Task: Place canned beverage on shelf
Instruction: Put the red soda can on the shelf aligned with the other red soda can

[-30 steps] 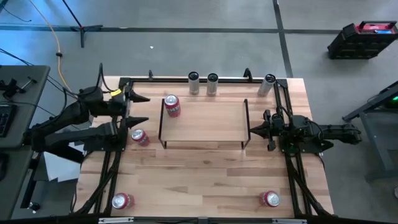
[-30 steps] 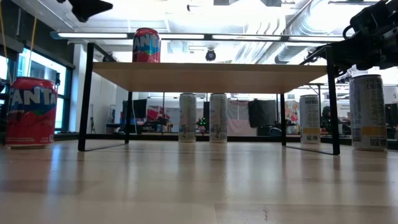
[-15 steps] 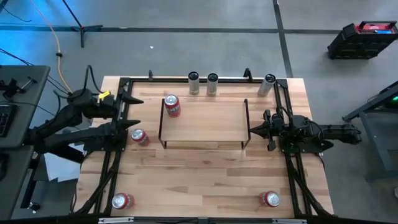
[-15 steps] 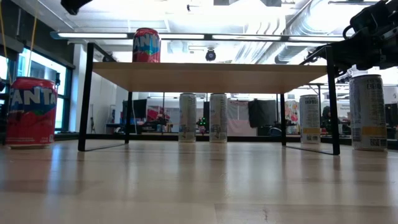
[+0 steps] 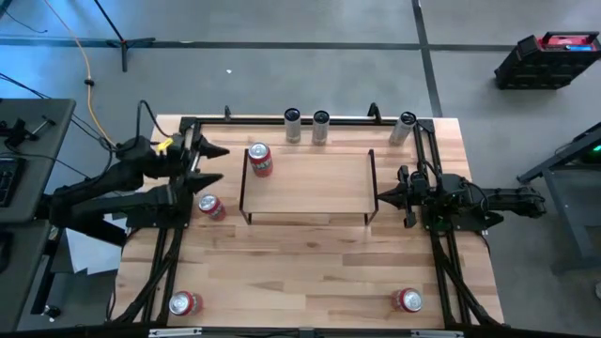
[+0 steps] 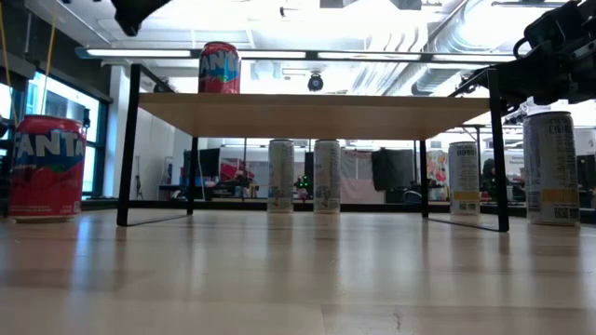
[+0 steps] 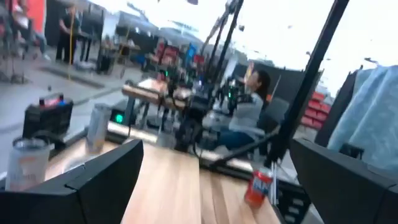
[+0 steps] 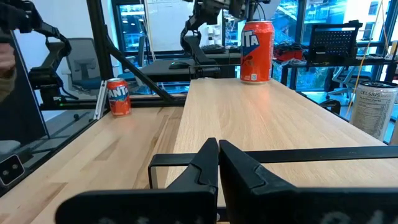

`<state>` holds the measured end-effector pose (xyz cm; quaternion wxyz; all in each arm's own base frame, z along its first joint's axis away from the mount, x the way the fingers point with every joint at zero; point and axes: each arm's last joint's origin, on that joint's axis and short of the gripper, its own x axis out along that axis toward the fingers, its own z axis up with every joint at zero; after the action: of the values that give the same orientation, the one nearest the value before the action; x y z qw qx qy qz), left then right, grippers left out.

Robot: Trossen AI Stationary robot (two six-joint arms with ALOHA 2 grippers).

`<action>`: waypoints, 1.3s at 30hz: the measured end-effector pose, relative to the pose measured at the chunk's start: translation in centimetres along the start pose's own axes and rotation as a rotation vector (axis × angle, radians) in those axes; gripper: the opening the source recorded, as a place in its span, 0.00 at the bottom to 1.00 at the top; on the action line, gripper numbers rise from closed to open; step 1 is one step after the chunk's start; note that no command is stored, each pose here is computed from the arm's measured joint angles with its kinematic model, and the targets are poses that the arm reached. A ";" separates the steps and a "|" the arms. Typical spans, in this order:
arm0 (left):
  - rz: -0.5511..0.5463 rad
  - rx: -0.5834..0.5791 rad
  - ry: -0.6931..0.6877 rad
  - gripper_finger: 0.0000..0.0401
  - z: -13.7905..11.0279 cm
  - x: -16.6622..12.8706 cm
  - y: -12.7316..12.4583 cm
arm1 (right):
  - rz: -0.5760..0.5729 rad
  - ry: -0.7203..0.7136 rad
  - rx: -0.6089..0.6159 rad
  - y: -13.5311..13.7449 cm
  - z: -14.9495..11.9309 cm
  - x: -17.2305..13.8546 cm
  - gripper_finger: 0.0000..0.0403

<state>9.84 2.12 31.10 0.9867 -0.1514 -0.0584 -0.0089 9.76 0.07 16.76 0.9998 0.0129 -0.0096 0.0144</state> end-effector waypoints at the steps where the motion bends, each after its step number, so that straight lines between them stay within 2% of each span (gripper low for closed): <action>1: -0.035 0.014 0.013 1.00 -0.1 0.0 -0.1 | 0.000 0.000 0.000 0.0 0.0 0.0 0.00; 3: -0.116 0.076 0.030 1.00 -0.1 0.0 -0.5 | 0.000 0.000 0.000 0.0 0.0 0.0 0.00; 5: -0.156 0.091 0.056 1.00 -0.3 0.0 -0.7 | 0.000 0.000 0.000 0.0 0.0 0.0 0.00; 10: -0.178 0.092 0.119 1.00 -1.1 0.1 -1.1 | 0.000 0.000 0.000 0.0 0.0 0.0 0.00; 13: -0.232 0.166 0.090 1.00 -0.9 0.0 -1.7 | 0.000 0.000 0.000 0.0 0.0 0.0 0.00; 15: -0.223 0.220 0.066 1.00 -0.8 -0.3 -1.9 | 0.000 0.000 0.000 0.0 0.0 0.0 0.00; 18: -0.251 0.287 0.105 1.00 -1.3 -0.3 -2.1 | 0.000 0.000 0.000 0.0 0.0 0.0 0.00; 21: -0.269 0.215 0.116 1.00 -1.4 -0.2 -2.3 | 0.000 0.000 0.000 0.0 0.0 0.0 0.00; 23: -0.326 0.158 0.129 1.00 -1.4 -0.3 -2.5 | 0.000 0.000 0.000 0.0 0.0 0.0 0.00; 27: -0.446 0.148 0.152 1.00 -1.4 -0.4 -2.9 | 0.000 0.000 0.000 0.0 0.0 0.0 0.00; 31: -0.485 0.162 0.131 1.00 0.1 -0.7 -3.4 | 0.000 0.000 0.000 0.0 0.0 0.0 0.00; 33: -0.412 0.174 0.177 1.00 1.1 -0.9 -3.6 | 0.000 0.000 0.000 0.0 0.0 0.0 0.00; 34: -0.323 0.191 0.217 1.00 1.5 -1.1 -3.6 | 0.000 0.000 0.000 0.0 0.0 0.0 0.00; 38: 0.164 0.229 0.436 1.00 2.4 -1.2 -2.6 | 0.000 0.000 0.000 0.0 0.0 0.0 0.00; 39: 0.251 0.229 0.494 1.00 2.4 -1.3 -2.4 | 0.000 0.000 0.000 0.0 0.0 0.0 0.00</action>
<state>8.21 0.56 33.88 0.9751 -0.0384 0.2018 0.0834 9.76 0.07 16.76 0.9998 0.0129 -0.0096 0.0142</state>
